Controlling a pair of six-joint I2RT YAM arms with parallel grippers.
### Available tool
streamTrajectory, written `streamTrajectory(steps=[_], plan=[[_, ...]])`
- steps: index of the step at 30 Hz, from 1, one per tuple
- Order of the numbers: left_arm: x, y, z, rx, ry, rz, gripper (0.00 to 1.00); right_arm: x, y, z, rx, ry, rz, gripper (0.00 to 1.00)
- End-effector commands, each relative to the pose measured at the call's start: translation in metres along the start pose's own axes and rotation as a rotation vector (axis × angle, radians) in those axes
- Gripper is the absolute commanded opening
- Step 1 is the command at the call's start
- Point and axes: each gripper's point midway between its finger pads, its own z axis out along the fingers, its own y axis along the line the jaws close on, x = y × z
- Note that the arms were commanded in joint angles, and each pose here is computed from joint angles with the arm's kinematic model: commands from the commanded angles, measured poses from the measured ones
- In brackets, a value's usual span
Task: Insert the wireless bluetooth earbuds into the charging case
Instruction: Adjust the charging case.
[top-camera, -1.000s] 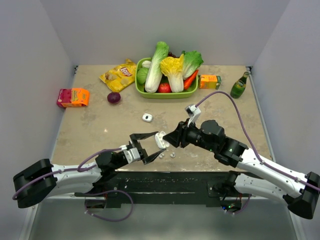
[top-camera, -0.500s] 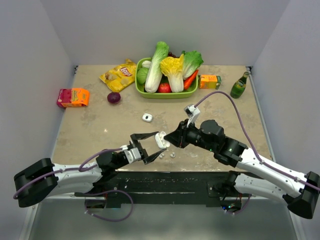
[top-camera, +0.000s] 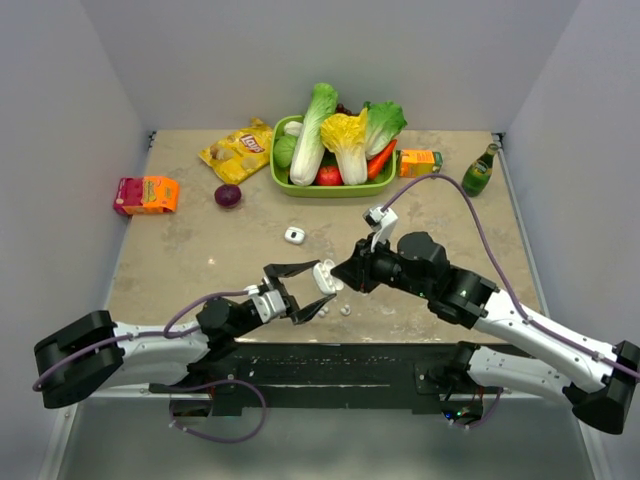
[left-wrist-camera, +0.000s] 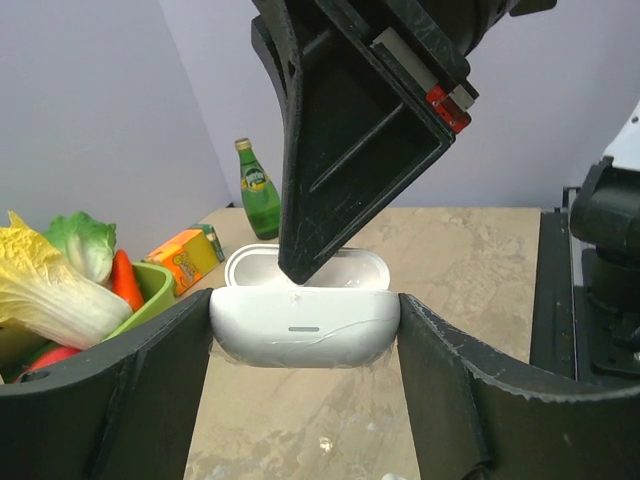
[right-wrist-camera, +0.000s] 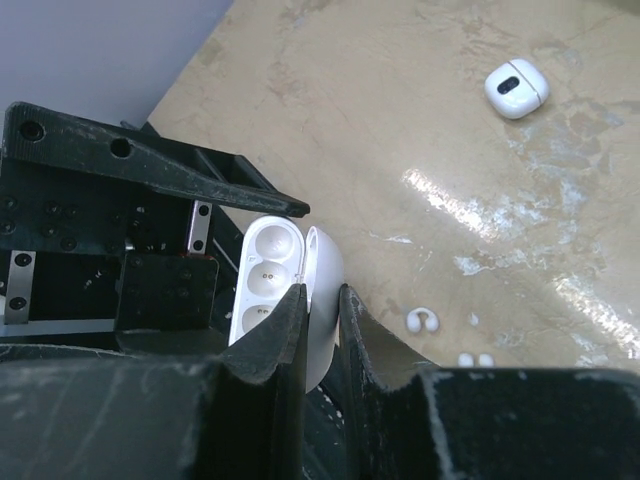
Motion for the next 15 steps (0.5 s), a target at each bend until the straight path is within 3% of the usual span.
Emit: streamTrajectory(steps=[1,5,9,11,15], plan=[[-0.056,0.026,0.014,-0.124,-0.193,-0.062,0.5,-0.052,0.015,-0.022,-0.013,-0.129,-0.137,0.0],[-0.045,0.026,0.021,-0.124,-0.145,-0.075,0.71,-0.059,0.021,-0.027,-0.032,-0.131,-0.18,0.0],[-0.044,0.035,0.022,-0.175,-0.143,-0.085,0.81,-0.063,0.025,-0.029,-0.04,-0.12,-0.199,0.0],[-0.042,0.035,0.023,-0.175,-0.138,-0.088,1.0,-0.063,0.024,-0.029,-0.036,-0.119,-0.203,0.0],[-0.04,0.036,0.023,-0.183,-0.131,-0.095,1.0,-0.065,0.026,-0.031,-0.038,-0.121,-0.207,0.0]])
